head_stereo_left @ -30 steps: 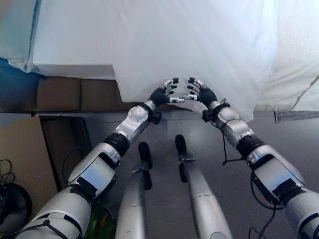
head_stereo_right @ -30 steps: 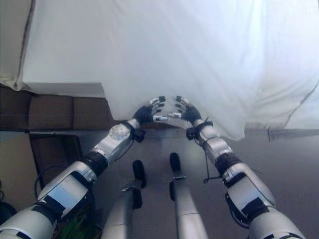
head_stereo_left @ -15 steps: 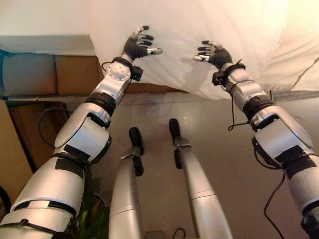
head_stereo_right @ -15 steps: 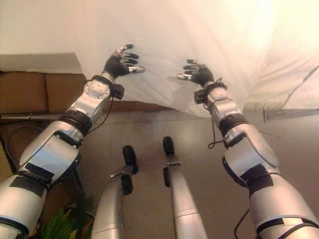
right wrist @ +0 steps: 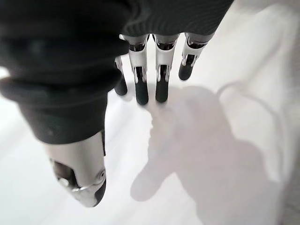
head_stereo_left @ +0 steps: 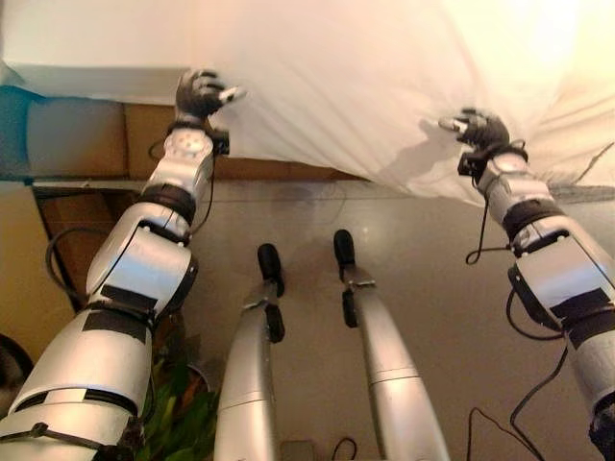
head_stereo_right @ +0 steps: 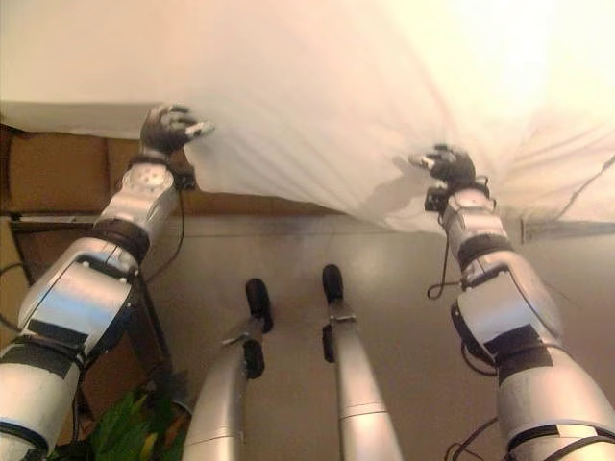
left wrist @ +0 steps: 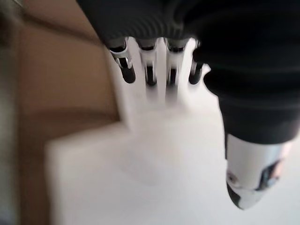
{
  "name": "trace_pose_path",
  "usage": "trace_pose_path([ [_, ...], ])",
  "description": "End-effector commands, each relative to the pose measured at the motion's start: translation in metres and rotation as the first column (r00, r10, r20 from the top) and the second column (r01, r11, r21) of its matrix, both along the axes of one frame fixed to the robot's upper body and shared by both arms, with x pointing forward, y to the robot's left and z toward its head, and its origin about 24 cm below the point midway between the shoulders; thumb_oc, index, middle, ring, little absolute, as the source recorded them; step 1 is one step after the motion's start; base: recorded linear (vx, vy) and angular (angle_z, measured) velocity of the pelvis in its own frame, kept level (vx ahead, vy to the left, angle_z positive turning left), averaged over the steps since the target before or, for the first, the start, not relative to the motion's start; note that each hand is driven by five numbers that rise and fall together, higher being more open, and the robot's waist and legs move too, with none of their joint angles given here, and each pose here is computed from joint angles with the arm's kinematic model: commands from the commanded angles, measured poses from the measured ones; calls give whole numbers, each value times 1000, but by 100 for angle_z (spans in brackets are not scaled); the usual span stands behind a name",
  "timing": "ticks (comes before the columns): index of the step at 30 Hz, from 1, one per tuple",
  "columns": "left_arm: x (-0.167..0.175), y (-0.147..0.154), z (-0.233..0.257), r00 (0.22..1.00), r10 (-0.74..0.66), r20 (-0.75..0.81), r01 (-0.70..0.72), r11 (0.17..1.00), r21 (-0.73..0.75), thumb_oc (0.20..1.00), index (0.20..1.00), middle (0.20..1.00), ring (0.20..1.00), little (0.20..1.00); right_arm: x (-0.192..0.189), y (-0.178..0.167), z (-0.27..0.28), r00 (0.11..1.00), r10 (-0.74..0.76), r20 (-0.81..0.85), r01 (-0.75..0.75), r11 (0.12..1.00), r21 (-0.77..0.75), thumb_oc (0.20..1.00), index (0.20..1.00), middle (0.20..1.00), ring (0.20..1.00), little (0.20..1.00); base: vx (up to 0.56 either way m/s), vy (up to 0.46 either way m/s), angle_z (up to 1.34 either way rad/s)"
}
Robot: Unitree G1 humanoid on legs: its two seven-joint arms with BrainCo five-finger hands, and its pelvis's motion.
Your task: Make the bed
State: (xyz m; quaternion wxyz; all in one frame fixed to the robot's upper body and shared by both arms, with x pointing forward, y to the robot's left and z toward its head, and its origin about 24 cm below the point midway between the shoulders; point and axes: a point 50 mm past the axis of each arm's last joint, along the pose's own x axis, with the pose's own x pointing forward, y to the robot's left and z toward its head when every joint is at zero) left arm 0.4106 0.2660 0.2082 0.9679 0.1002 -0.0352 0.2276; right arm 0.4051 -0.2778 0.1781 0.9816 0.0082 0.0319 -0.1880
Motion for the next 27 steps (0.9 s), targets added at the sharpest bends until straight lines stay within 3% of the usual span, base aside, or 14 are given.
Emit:
trace_pose_path([
  [1, -8, 20, -16, 994, 104, -20, -106, 986, -132, 1000, 1000, 1000, 1000, 1000, -16, -41, 6, 989, -147, 23, 147, 989, 27, 1000, 1000, 1000, 1000, 1000, 0, 0, 0],
  [6, -44, 50, -106, 958, 167, -234, -220, 950, -223, 1000, 1000, 1000, 1000, 1000, -50, -70, -65, 960, -239, -148, 255, 962, 95, 1000, 1000, 1000, 1000, 1000, 53, 7, -2],
  [10, -53, 49, -126, 938, 162, -306, -221, 960, -170, 1000, 1000, 1000, 1000, 1000, -59, -74, -80, 949, -257, -184, 278, 955, 99, 1000, 1000, 1000, 1000, 1000, 71, 16, 6],
  [11, -76, 46, -172, 908, 109, -403, -187, 969, -160, 1000, 1000, 1000, 1000, 1000, -83, -81, -117, 927, -262, -268, 295, 951, 89, 1000, 1000, 1000, 1000, 1000, 137, 58, 6],
  [12, -77, 46, -173, 907, 109, -406, -188, 969, -158, 1000, 1000, 1000, 1000, 1000, -83, -81, -118, 926, -262, -271, 295, 951, 88, 1000, 1000, 1000, 1000, 1000, 183, 94, 1],
  [20, -113, 25, -230, 870, -10, -492, -91, 979, -180, 1000, 1000, 1000, 1000, 1000, -107, -56, -171, 939, -150, -310, 201, 970, 137, 1000, 1000, 1000, 1000, 1000, 49, 36, 0],
  [21, -120, 6, -240, 884, -142, -444, 32, 969, -246, 1000, 1000, 1000, 1000, 1000, -126, -41, -201, 929, -114, -351, 189, 964, 188, 1000, 1000, 1000, 1000, 1000, 66, 42, -7],
  [22, -121, 6, -241, 884, -142, -446, 32, 969, -245, 1000, 1000, 1000, 1000, 1000, -127, -41, -202, 929, -114, -353, 189, 964, 188, 1000, 1000, 1000, 1000, 1000, 111, 76, -2],
  [23, -126, -8, -248, 864, -242, -441, 129, 954, -271, 1000, 1000, 1000, 1000, 1000, -138, -27, -221, 918, -82, -389, 181, 957, 227, 1000, 1000, 1000, 1000, 1000, 73, 45, -1],
  [27, -151, -31, -277, 794, -361, -489, 183, 910, -373, 1000, 1000, 1000, 1000, 1000, -170, -2, -259, 869, -24, -495, 178, 947, 267, 1000, 1000, 1000, 1000, 1000, 112, 53, 1],
])
